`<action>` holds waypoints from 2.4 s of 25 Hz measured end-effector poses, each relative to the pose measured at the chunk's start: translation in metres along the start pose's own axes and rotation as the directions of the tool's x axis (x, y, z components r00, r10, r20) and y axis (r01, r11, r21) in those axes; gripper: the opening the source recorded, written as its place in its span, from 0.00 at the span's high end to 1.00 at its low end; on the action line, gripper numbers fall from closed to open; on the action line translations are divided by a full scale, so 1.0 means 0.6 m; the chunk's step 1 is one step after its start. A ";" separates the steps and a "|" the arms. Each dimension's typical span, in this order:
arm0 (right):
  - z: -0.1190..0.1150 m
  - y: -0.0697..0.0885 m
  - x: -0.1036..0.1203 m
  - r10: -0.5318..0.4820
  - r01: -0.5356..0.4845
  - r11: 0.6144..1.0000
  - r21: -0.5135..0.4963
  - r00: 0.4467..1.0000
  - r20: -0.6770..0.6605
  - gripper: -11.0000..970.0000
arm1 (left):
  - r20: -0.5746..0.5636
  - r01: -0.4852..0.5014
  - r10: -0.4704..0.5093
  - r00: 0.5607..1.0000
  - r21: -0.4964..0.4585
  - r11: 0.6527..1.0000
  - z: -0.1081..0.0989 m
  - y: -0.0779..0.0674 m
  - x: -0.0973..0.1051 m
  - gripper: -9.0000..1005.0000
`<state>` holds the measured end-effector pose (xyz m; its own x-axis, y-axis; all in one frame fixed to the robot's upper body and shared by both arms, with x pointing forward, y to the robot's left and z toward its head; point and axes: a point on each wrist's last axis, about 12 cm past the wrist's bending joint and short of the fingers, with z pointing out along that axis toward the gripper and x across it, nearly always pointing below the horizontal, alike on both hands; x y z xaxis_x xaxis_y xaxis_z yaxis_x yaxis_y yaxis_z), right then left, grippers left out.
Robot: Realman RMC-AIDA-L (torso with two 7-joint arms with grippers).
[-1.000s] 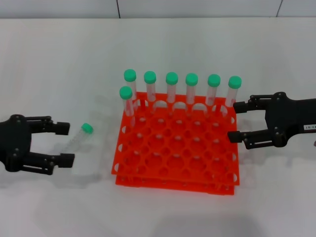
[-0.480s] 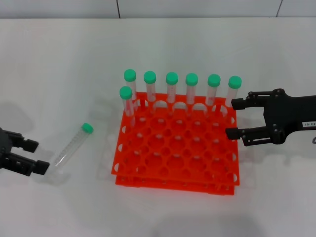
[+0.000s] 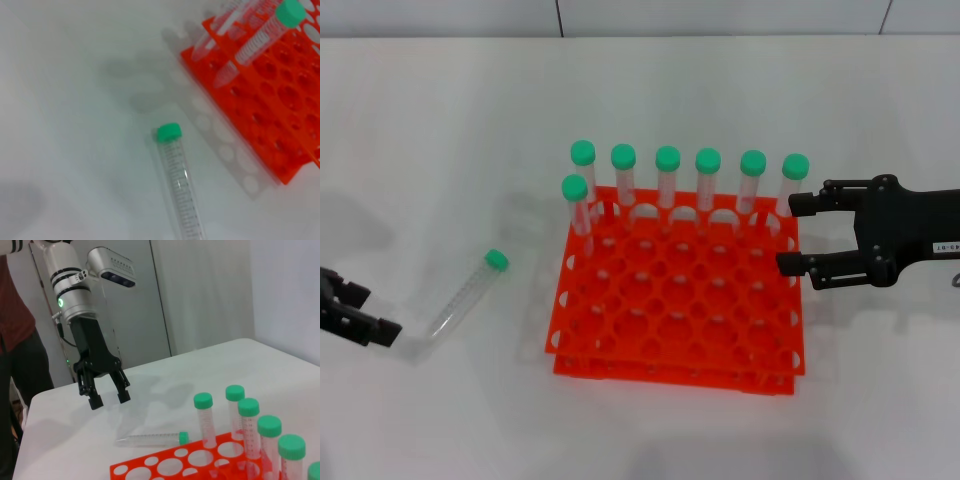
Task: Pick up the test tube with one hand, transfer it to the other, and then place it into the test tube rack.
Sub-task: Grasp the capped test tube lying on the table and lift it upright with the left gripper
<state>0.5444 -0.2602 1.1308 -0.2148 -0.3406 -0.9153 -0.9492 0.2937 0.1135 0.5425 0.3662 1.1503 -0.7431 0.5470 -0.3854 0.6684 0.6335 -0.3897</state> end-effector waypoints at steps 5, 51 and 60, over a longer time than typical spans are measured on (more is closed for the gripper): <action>0.000 0.001 0.001 0.002 -0.002 1.000 -0.006 1.000 0.001 0.20 | 0.009 -0.003 0.003 1.000 -0.010 1.000 0.018 0.003 -0.008 0.12; 0.000 0.001 0.002 -0.002 0.002 1.000 0.000 1.000 0.001 0.20 | -0.009 -0.011 0.010 1.000 -0.007 1.000 0.088 0.006 -0.024 0.24; 0.000 0.001 0.001 -0.002 0.002 1.000 0.000 1.000 0.001 0.20 | -0.014 -0.013 0.013 1.000 -0.016 1.000 0.090 0.008 -0.027 0.25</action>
<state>0.5439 -0.2604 1.1300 -0.2124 -0.3405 -0.9159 -0.9498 0.2924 0.1115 0.5593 0.3310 1.1094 -0.7348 0.5626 -0.3788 0.6775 0.6352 -0.3708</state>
